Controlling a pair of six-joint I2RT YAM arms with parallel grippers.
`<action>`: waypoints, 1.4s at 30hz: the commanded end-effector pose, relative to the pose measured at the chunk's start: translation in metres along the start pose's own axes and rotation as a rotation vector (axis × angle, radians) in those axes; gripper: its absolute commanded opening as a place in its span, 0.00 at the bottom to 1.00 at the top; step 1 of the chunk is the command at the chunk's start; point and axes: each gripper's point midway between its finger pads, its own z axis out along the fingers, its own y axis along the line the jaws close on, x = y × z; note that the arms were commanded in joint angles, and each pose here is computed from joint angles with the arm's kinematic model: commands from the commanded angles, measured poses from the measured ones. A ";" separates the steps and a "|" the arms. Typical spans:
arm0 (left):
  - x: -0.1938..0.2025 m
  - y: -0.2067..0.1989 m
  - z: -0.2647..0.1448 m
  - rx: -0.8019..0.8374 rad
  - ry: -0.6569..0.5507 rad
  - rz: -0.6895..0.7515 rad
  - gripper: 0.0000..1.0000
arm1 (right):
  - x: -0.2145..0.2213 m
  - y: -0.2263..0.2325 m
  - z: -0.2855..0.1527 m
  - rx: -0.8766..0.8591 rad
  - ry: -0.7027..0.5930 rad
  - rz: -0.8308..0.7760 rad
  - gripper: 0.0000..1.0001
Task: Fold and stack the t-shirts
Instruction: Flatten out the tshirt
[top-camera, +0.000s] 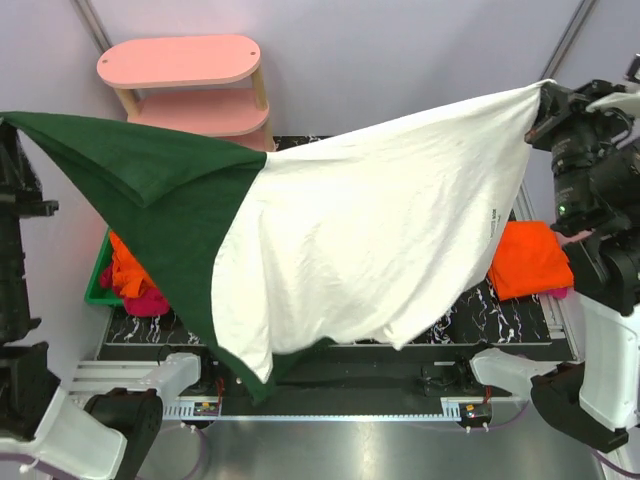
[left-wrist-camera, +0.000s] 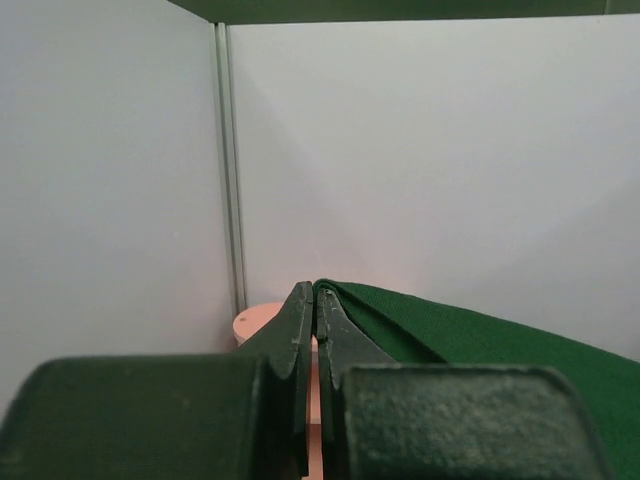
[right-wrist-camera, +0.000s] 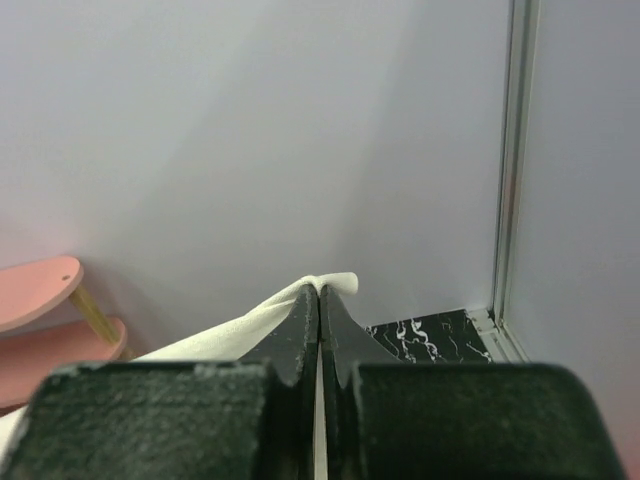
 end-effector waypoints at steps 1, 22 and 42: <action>0.061 -0.007 0.055 -0.007 0.136 0.014 0.00 | 0.032 0.011 0.034 0.041 0.055 -0.044 0.00; 0.172 -0.050 0.259 -0.023 0.073 0.070 0.00 | 0.107 0.053 0.212 -0.024 0.052 -0.031 0.00; 0.298 -0.060 0.186 -0.001 0.465 0.130 0.00 | 0.206 0.029 0.125 0.032 0.223 -0.117 0.00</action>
